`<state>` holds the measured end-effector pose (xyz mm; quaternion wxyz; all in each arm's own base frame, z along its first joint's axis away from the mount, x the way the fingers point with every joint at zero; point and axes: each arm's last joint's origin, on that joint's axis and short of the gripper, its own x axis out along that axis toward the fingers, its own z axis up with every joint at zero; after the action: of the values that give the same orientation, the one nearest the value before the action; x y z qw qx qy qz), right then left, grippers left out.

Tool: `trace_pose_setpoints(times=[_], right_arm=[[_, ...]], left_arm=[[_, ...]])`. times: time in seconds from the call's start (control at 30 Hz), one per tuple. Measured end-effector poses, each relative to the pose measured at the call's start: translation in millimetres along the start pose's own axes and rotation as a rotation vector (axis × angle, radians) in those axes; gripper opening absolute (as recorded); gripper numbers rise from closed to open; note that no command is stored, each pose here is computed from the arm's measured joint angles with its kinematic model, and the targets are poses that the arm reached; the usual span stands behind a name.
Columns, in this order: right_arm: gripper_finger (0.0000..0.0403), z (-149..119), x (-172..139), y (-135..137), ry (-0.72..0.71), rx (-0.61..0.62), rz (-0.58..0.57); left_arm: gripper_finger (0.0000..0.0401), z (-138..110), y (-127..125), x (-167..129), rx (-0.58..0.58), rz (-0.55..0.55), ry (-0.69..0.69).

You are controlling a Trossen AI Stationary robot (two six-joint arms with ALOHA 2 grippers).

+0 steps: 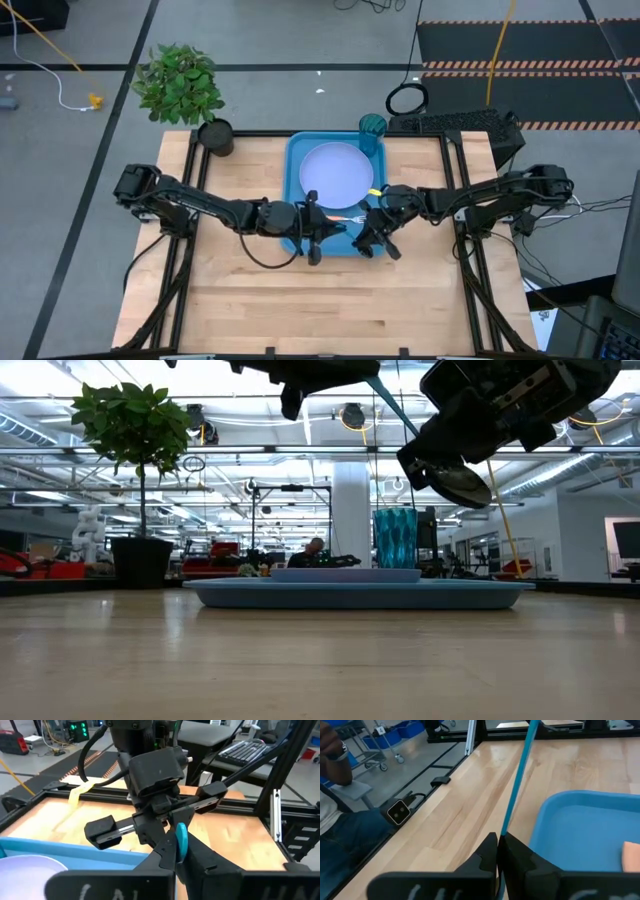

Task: Pick and place plate/cup/fork/spoon on tray
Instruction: Put the blue spoon on the blue serving tray to the right of the orange fork

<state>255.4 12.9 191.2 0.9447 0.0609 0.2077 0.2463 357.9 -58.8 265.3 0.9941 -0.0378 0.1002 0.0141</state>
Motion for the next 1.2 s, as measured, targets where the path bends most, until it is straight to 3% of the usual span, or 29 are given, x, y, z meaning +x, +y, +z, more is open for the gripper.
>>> trace_pose_setpoints(times=[0.17, 0.27, 0.53, 0.7, 0.97, 1.2], right_arm=[[0.0008, 0.6, -0.3, -1.1, -0.003, -0.018, -0.070], [0.0034, 0.4, -0.4, 1.2, 0.005, -0.036, -0.165], [0.0147, 9.6, -5.7, 8.5, -0.042, -0.104, -0.595], [0.0193, 12.2, -4.2, 16.1, -0.042, -0.200, -0.763], [0.0187, 14.8, -3.0, 33.9, 0.010, -0.377, -1.048], [0.0159, 12.7, -1.9, 39.6, 0.066, -0.448, -1.081]], left_arm=[[0.0007, 2.2, 1.0, -2.1, -0.001, 0.017, -0.004], [0.0007, 4.1, 2.1, -2.3, -0.003, 0.064, -0.025], [0.0006, 5.7, 2.6, -6.6, -0.046, 0.354, -0.072], [0.0006, 4.1, -2.2, -6.3, -0.103, 0.480, -0.126], [0.0006, -14.1, -5.1, 12.3, -0.190, 0.570, -0.201], [0.0006, -17.1, -1.7, 17.4, -0.201, 0.632, -0.248]])
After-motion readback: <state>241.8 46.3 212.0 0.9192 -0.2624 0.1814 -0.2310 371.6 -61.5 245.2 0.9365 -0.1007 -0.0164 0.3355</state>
